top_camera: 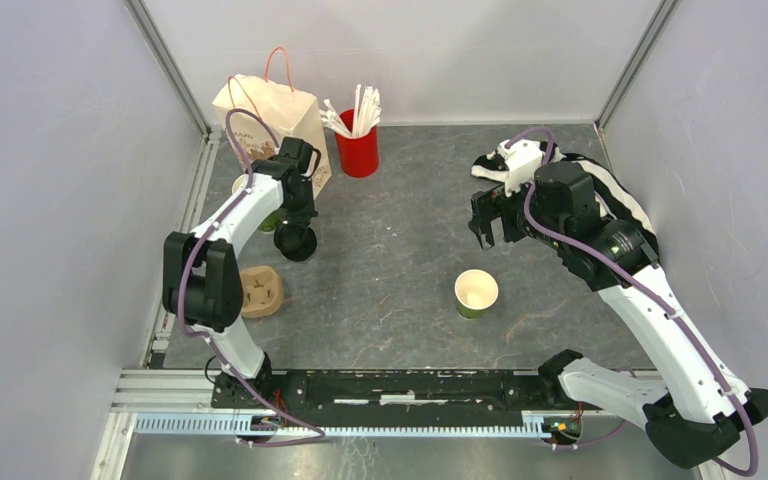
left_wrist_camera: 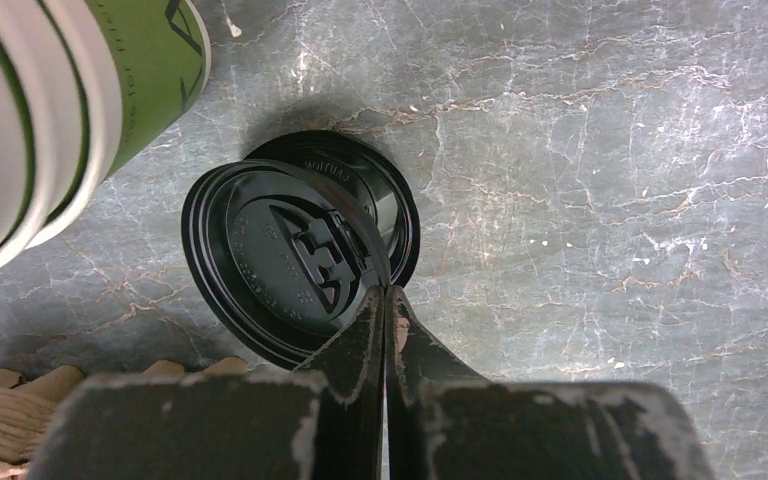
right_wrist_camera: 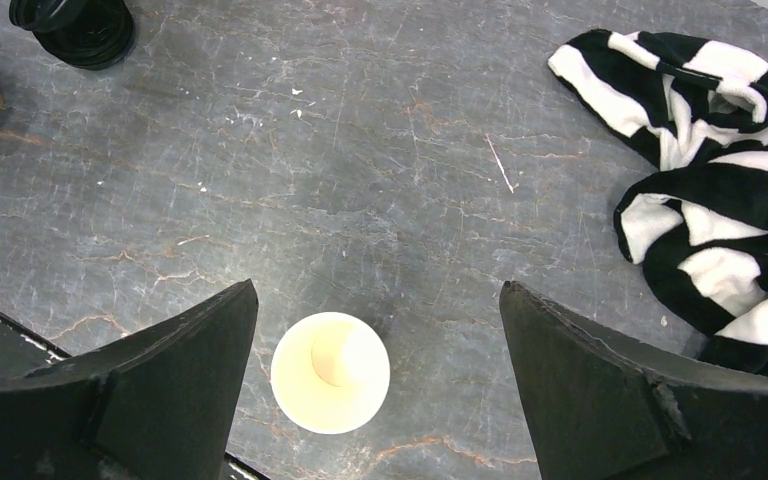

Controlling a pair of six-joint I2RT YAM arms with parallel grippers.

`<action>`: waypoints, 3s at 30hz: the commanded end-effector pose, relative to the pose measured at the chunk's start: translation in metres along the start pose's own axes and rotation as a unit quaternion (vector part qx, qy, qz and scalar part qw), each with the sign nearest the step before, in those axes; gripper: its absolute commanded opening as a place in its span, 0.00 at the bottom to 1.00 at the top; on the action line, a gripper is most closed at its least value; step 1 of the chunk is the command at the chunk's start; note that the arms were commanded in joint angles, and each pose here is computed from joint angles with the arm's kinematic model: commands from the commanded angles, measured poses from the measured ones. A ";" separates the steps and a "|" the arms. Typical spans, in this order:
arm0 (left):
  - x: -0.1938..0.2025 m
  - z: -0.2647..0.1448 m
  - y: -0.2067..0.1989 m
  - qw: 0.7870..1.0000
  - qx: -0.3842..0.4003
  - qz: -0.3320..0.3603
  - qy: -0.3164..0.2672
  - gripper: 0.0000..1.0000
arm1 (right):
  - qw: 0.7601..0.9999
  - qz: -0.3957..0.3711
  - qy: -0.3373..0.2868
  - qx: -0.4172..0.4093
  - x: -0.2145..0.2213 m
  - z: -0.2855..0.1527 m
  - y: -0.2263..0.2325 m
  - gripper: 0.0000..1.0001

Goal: Pack the takeout coffee

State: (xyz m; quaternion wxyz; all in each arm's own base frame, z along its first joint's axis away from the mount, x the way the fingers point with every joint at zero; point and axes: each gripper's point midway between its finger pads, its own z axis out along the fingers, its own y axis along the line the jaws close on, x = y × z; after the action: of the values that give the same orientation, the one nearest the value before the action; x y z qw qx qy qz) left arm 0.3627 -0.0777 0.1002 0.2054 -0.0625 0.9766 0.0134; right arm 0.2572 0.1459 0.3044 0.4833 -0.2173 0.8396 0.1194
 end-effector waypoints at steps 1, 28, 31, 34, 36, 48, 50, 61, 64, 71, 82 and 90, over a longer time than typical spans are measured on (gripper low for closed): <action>-0.023 -0.035 0.004 0.998 0.009 0.003 -0.061 0.02 | 1.000 0.005 -0.031 -0.005 -0.014 -0.003 0.002 0.98; -0.023 -0.281 -0.128 0.806 0.564 -0.135 -0.123 0.02 | 0.901 0.245 -0.084 -0.348 -0.051 0.005 0.126 0.98; -0.012 -0.295 -0.132 0.783 0.600 -0.129 -0.106 0.02 | 0.863 0.296 -0.089 -0.399 -0.057 0.005 0.139 0.98; -0.002 -0.300 -0.132 0.773 0.615 -0.128 -0.094 0.02 | 0.838 0.317 -0.097 -0.433 -0.065 0.003 0.146 0.98; 0.002 -0.284 -0.128 0.799 0.581 -0.135 -0.082 0.02 | 0.856 0.305 -0.091 -0.407 -0.060 0.014 0.140 0.98; 0.097 -0.136 -0.158 0.962 0.265 0.065 -0.025 0.57 | 0.972 0.201 -0.055 -0.112 0.004 0.008 0.049 0.98; 0.115 -0.121 -0.178 0.965 0.245 0.095 -0.016 0.63 | 0.975 0.193 -0.066 -0.089 0.003 -0.004 0.040 0.98; 0.130 -0.032 -0.208 0.979 0.110 0.171 -0.003 0.58 | 0.976 0.196 -0.074 -0.055 0.011 -0.033 0.027 0.98; 0.133 -0.020 -0.215 0.978 0.108 0.180 0.006 0.54 | 0.976 0.196 -0.077 -0.047 0.012 -0.038 0.023 0.98; 0.134 -0.002 -0.226 0.976 0.104 0.193 0.016 0.46 | 0.978 0.192 -0.077 -0.038 0.016 -0.042 0.020 0.98; 0.131 0.017 -0.216 0.974 0.067 0.215 0.015 0.31 | 0.978 0.193 -0.071 -0.038 0.022 -0.044 0.021 0.98; 0.122 -0.002 -0.219 0.974 0.083 0.209 0.003 0.09 | 0.978 0.191 -0.069 -0.038 0.024 -0.044 0.020 0.98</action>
State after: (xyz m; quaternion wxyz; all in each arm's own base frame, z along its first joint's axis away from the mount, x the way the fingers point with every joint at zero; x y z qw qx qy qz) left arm 0.2661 -0.3013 0.0245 0.1654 0.1536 0.9741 -0.0104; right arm 0.2018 0.1444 0.2917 0.4779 -0.0605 0.8364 0.2615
